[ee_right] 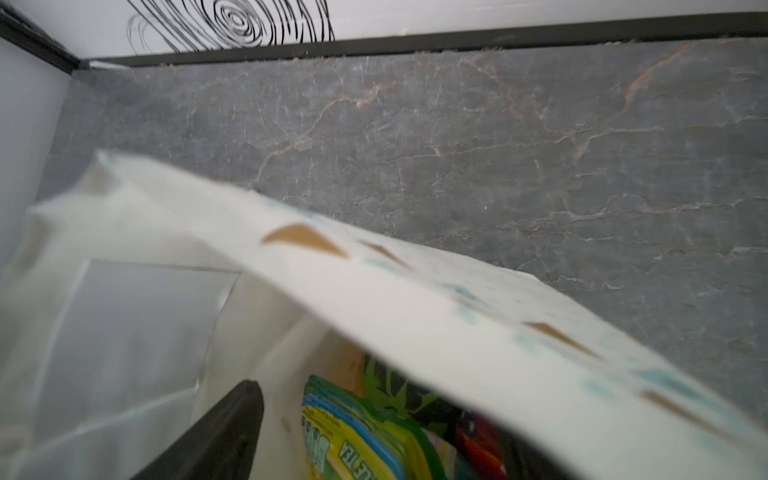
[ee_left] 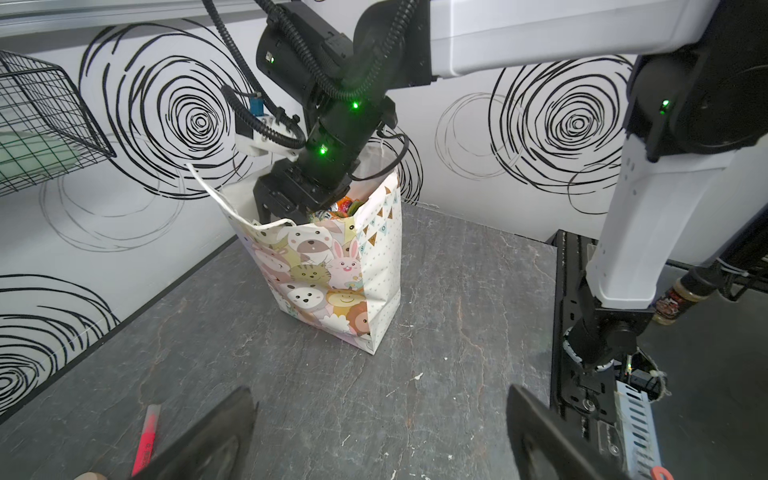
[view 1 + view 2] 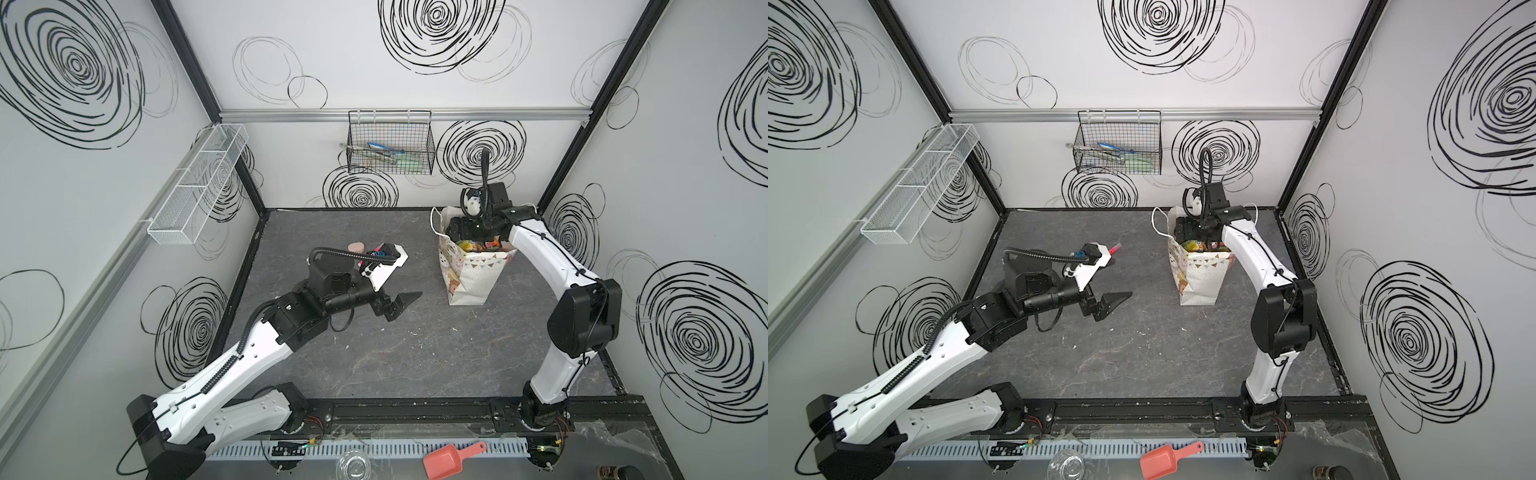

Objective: Take the snacks out of the paper bag
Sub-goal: Pick up the snack from the paper bag.

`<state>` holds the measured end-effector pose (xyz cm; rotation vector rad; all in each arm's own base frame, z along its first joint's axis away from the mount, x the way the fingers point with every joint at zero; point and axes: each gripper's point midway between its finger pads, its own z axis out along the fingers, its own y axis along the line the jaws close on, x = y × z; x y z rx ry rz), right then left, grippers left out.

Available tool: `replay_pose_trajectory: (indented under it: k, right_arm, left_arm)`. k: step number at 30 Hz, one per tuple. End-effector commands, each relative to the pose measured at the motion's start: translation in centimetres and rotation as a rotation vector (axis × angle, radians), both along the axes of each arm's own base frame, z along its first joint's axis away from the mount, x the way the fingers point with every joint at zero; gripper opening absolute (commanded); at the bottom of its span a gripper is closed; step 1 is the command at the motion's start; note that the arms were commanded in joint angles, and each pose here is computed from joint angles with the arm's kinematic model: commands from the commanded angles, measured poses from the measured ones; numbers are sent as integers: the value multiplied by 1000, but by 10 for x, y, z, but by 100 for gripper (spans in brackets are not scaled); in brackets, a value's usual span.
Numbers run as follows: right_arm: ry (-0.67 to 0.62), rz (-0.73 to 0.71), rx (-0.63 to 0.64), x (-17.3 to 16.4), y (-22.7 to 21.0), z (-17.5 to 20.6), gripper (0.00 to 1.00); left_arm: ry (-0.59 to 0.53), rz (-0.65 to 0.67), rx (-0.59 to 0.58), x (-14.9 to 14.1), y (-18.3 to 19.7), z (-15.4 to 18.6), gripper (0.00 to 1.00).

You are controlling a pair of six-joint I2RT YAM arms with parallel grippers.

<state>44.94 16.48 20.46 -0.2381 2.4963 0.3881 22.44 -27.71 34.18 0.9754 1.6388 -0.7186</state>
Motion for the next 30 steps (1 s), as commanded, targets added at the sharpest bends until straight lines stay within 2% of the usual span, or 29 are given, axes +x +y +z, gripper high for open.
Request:
replay_pose_trajectory:
  k: [1,6,11,16,20,22,30]
  right_arm:
    - [72,-24,-59,-11,-9,-24,94]
    - [172,-45,-123,-26,-20,-58,96]
    - [191,-45,-127,-32,-23,-77,88]
    - [185,-43,-112,-32,-25,-73,65]
    - [139,-42,-101,-31,-25,-58,33]
    - [113,-48,-95,-30,-26,-50,20]
    - [32,-58,-70,-25,-25,-16,4]
  left_arm:
    - [-65,19,-10,4,2,9,96]
    - [-66,22,-6,5,2,9,96]
    - [-53,-7,-23,2,-1,8,96]
    - [-53,-4,-22,3,-2,6,96]
    - [-54,-2,-28,4,-3,6,96]
    - [-56,1,-30,4,-2,7,96]
    - [-57,7,-29,5,-2,5,96]
